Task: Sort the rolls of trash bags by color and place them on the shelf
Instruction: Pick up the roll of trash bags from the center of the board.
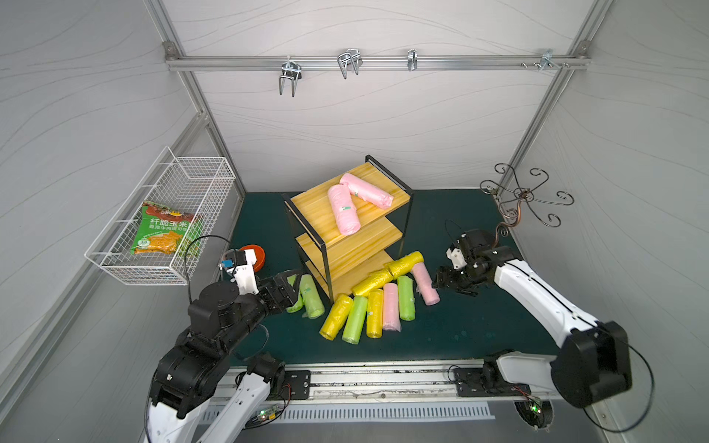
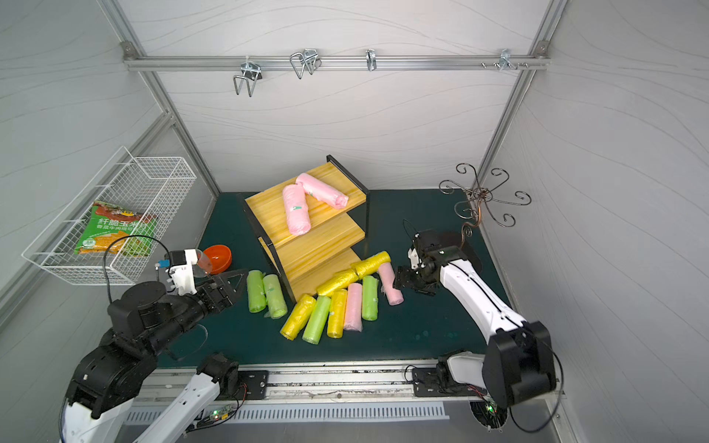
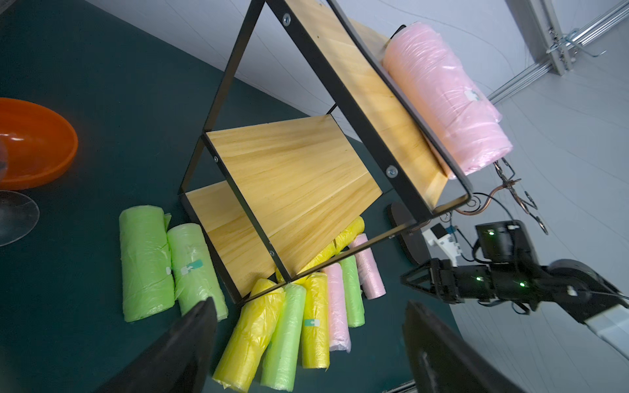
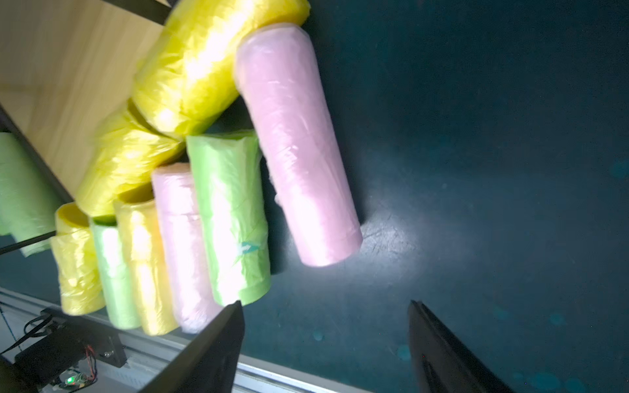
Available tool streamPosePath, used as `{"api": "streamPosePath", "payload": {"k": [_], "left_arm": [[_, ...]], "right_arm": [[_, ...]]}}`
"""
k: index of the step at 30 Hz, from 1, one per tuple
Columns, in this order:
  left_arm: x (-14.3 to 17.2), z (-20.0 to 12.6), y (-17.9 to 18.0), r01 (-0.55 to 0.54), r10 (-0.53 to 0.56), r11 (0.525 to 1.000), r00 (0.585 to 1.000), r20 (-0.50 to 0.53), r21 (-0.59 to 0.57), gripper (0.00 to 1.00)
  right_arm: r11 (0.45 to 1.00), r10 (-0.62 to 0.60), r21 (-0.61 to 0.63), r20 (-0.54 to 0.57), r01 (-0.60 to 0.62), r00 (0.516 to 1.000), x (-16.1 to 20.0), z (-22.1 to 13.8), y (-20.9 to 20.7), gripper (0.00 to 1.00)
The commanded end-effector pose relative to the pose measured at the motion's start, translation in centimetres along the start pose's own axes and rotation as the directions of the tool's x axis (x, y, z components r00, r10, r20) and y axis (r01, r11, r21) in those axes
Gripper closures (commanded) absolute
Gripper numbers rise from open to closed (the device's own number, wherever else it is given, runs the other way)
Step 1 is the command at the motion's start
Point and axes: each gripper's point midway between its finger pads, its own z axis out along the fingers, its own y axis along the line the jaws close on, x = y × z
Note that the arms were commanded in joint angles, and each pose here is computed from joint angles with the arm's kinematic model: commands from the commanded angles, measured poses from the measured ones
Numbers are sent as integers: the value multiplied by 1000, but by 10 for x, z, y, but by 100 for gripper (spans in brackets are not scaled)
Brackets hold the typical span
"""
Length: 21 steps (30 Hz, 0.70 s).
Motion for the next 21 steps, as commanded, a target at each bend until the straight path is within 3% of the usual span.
{"api": "streamPosePath", "payload": {"k": [1, 6, 7, 11, 21], "left_arm": [[0, -5, -5, 33, -33, 999, 999, 5, 30, 9], [12, 0, 2, 104, -105, 995, 993, -60, -12, 6], [14, 1, 1, 116, -117, 993, 990, -78, -13, 1], [23, 3, -1, 147, -149, 989, 979, -139, -20, 1], [28, -1, -4, 169, -166, 986, 974, -157, 2, 1]], "right_arm": [[1000, -7, -13, 14, 7, 1000, -17, 17, 2, 21], [999, -2, -39, -17, 2, 1000, -25, 44, 4, 21], [999, -4, -38, -25, 3, 1000, -26, 48, 4, 21], [999, -33, -29, -38, 32, 999, -21, 60, 8, 22], [997, -56, 47, -114, 62, 992, 5, 86, 4, 26]]}}
